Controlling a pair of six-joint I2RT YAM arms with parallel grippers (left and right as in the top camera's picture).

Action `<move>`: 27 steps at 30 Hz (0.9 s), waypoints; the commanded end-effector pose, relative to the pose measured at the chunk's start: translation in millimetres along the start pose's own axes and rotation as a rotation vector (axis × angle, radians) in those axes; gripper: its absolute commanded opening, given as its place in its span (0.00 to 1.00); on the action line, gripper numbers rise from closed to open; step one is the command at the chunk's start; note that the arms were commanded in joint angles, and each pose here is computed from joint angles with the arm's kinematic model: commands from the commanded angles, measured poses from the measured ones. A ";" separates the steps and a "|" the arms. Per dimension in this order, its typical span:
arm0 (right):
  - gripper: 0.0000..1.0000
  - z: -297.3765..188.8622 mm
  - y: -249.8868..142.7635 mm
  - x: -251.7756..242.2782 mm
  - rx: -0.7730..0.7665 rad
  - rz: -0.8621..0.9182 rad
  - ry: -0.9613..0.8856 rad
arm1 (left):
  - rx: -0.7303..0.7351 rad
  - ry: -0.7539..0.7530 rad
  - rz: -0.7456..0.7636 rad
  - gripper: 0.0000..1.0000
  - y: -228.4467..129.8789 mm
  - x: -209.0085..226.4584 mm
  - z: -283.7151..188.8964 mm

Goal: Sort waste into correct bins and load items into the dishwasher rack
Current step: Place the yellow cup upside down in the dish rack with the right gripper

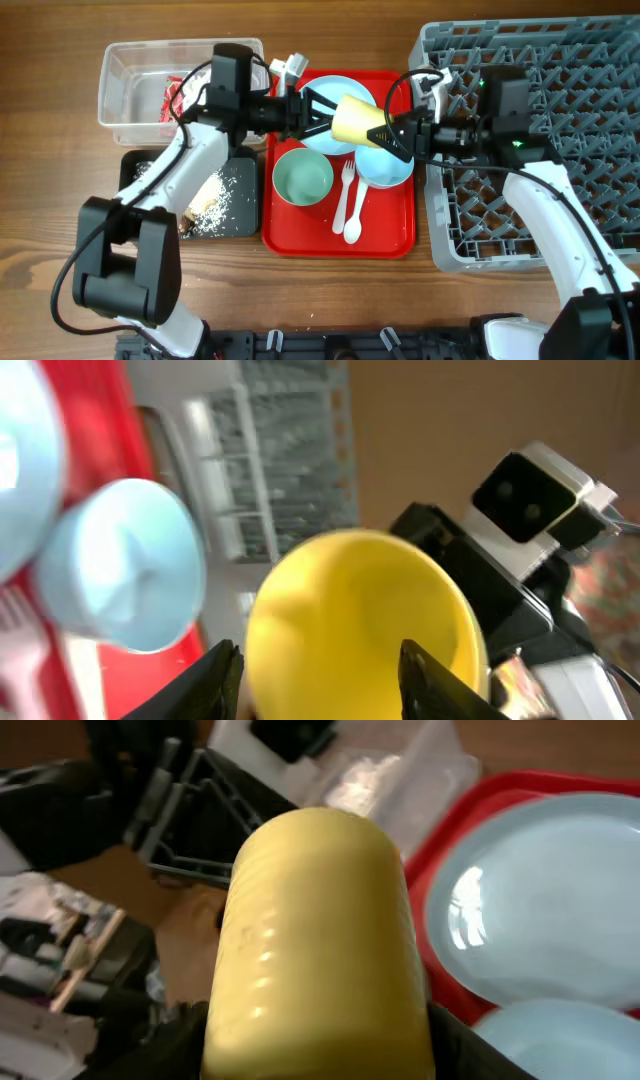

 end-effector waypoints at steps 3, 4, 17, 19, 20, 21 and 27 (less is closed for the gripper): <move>0.20 -51.2 18.7 -14.6 -0.005 -0.044 -0.440 | -0.153 0.287 0.046 0.52 9.6 48.8 -22.7; 0.20 -61.0 18.9 -15.5 0.003 -0.030 -0.490 | -0.171 0.338 0.048 0.52 8.7 54.0 -28.0; 0.04 -243.6 -20.9 -56.2 0.137 0.462 -1.172 | -0.443 0.716 0.132 0.57 -12.6 29.7 -101.9; 0.04 -272.3 -42.2 -68.6 0.159 0.594 -1.298 | -0.446 0.717 0.134 0.57 -12.6 29.1 -102.5; 0.04 -284.2 -51.7 -74.7 0.167 0.650 -1.341 | -0.448 0.722 0.132 0.58 -12.5 29.9 -103.0; 0.04 -296.7 -62.5 -81.7 0.164 0.718 -1.372 | -0.449 0.726 0.132 0.59 -12.4 30.3 -103.4; 0.04 -343.2 -105.9 -110.4 0.099 0.977 -1.444 | -0.449 0.728 0.130 0.59 -12.7 30.7 -103.6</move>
Point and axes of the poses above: each gripper's point midway between its finger pads, its own z axis out along the fingers, its own x axis along the line the jaws close on, y = z × x, the point moved 3 cm from there along -z, back along the fingers, and after that the axes turned 11 degrees about -z, right-handed, at the moved point
